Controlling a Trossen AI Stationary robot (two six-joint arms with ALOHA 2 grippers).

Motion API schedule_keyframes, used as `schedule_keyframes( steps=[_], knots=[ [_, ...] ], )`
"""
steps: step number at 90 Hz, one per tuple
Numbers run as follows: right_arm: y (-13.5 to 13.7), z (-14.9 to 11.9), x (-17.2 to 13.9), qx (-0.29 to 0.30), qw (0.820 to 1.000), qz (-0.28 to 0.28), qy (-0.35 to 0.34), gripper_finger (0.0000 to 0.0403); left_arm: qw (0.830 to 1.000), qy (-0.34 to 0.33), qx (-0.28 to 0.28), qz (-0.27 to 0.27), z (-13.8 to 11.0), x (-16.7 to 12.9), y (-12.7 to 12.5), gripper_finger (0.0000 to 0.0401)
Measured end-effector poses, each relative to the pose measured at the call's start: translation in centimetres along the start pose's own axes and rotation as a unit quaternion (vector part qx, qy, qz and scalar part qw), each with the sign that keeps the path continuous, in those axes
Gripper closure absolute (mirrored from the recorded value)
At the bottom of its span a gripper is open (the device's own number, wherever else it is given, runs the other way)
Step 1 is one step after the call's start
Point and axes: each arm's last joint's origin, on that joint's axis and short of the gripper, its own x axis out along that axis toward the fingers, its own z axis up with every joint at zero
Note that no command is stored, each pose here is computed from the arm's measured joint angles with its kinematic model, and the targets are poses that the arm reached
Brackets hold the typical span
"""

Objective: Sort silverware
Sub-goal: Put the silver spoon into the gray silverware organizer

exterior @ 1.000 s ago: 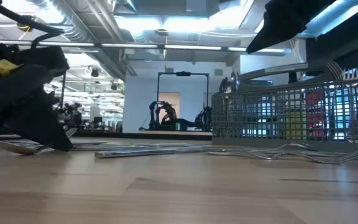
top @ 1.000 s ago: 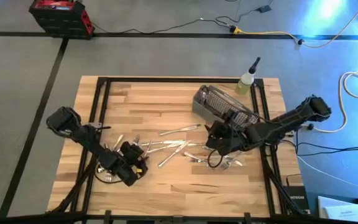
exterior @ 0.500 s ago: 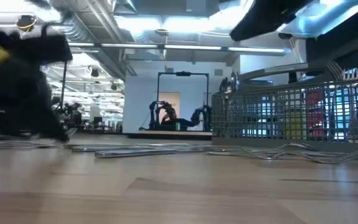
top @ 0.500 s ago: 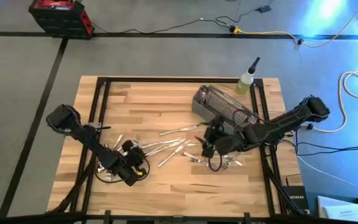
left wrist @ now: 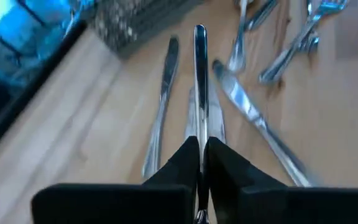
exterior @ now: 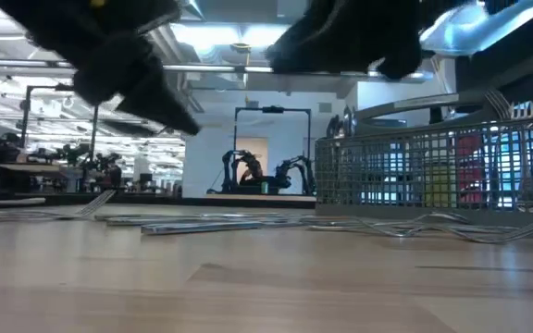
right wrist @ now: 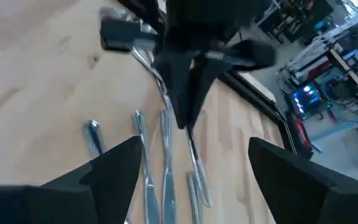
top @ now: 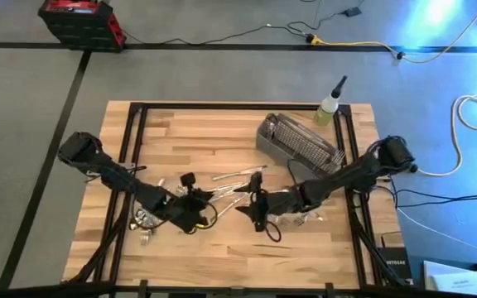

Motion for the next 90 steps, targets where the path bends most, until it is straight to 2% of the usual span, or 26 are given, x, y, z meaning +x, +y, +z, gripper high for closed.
schedule_keyframes(
  steps=[19,24,38,66,90],
  knots=[
    [-1.3,-0.2,2.0,0.018,0.999,-0.026,0.018,0.0124,0.999,-0.015,0.025,-0.014,1.6,0.8,0.5,0.0393],
    [-1.4,-0.2,2.1,0.017,1.000,-0.014,0.017,0.0130,1.000,-0.016,0.022,-0.015,1.7,0.9,0.7,0.0393],
    [-2.0,-1.1,2.6,0.016,0.999,0.024,0.028,0.0166,0.999,-0.027,0.018,-0.012,2.1,1.2,0.9,0.0393],
    [-3.5,-1.9,3.2,0.021,0.999,0.034,0.026,0.0222,0.999,-0.030,0.020,-0.009,2.2,1.4,1.1,0.0393],
    [-3.7,-2.0,3.4,-0.018,0.999,0.040,0.018,0.0262,0.999,-0.031,0.020,-0.009,2.2,1.4,1.0,0.0394]
  ],
)
